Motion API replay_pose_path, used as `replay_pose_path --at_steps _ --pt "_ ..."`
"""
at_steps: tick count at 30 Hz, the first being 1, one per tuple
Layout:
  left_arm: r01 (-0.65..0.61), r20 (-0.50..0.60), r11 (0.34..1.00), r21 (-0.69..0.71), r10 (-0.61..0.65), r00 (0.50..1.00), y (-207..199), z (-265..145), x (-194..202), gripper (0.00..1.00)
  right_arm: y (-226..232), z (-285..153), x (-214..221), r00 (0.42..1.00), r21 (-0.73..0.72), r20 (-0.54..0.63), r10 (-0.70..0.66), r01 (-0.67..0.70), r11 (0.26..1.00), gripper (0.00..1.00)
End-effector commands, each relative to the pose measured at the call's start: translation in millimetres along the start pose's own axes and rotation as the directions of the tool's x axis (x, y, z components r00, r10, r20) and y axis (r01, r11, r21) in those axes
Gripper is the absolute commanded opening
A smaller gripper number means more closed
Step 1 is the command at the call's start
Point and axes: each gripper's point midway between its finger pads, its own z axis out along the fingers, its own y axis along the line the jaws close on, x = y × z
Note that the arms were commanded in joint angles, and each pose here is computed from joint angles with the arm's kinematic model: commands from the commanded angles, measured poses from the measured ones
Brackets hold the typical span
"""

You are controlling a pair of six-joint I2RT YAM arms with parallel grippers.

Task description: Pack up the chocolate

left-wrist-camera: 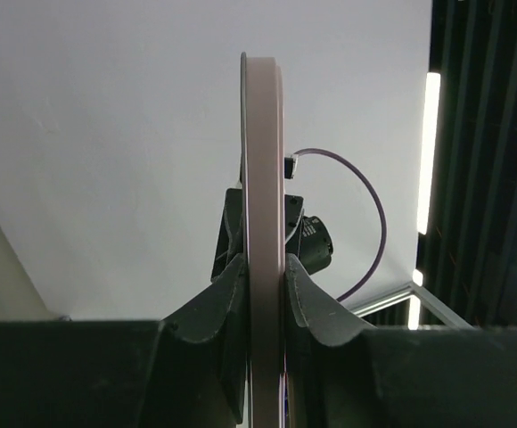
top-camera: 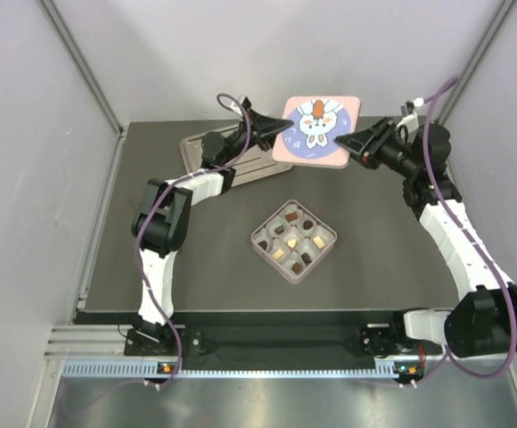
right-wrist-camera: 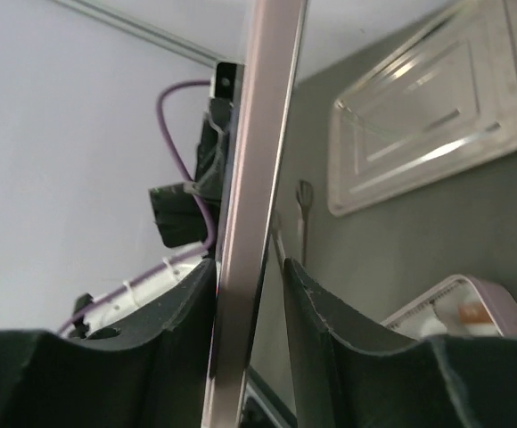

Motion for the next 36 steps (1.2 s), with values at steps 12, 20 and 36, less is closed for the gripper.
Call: replay_pose_path --at_steps 12,20,36 --pt "-0.247 -0.224 0.965 0.091 0.262 0.939 -15.7 -72.4 72.2 0.00 -95.0 -31.9 60.8 0.983 0.223 -0.155 -0.097 0.131 0.966 0.53" --pt "-0.223 -0.356 0.975 0.004 0.210 0.911 3.2 -96.6 102.0 0.00 -130.9 -50.5 82.0 0.979 0.321 -0.175 -0.103 0.156 0.934 0.73" --pt "-0.211 -0.471 0.976 -0.053 0.162 0.867 20.3 -116.7 137.2 0.00 -126.6 -49.6 97.0 0.970 0.264 -0.237 -0.061 0.124 0.957 0.89"
